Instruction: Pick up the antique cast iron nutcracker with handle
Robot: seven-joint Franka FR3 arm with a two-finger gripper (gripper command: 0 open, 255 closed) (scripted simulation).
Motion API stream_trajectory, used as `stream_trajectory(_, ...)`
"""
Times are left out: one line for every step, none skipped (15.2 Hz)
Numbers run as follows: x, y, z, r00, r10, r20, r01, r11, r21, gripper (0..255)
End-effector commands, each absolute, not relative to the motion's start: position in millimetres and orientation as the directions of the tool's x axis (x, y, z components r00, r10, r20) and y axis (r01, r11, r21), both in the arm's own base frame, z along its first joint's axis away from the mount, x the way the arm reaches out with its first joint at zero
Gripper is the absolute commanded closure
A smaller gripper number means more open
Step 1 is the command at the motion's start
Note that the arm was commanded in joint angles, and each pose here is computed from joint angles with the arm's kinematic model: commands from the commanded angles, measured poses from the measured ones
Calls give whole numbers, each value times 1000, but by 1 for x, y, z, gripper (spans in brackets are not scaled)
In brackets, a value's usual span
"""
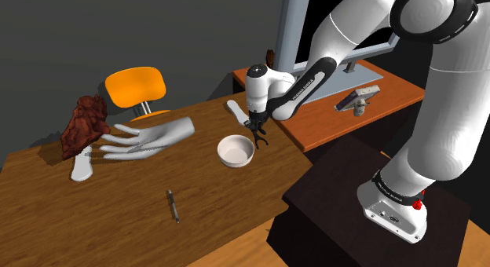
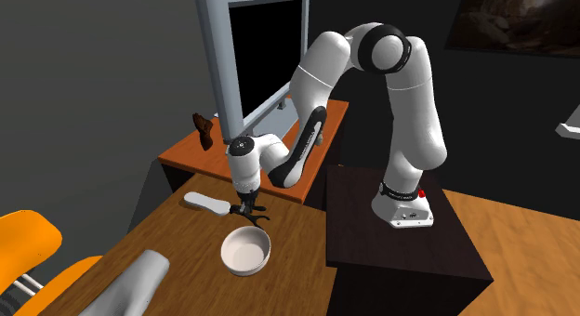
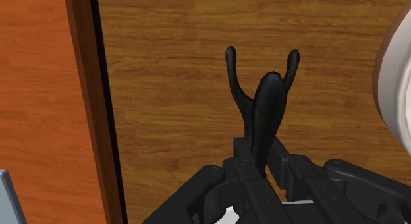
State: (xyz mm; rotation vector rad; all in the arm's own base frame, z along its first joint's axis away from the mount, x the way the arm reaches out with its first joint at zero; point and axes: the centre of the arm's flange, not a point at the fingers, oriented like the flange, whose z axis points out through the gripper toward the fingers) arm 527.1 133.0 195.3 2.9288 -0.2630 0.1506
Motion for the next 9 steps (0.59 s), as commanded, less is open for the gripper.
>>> stream_trajectory(527,133,195,979,-166,118,-186,-965,186,255)
stream_trajectory(527,133,194,979,-166,118,-186,-965,186,255)
stream_trajectory(527,133,200,979,-166,118,-186,-965,186,255)
stream_trajectory(527,133,205,979,-166,118,-186,-965,186,255)
stream_trajectory(527,133,210,979,-166,118,-186,-965,186,255)
stream_trajectory(527,133,216,979,-166,118,-186,-965,186,255)
stream_trajectory(527,133,221,979,-166,118,-186,-965,186,255)
stream_trajectory(527,133,226,979,-166,118,-186,-965,186,255)
stream_trajectory(527,133,231,979,-166,118,-186,-965,186,255)
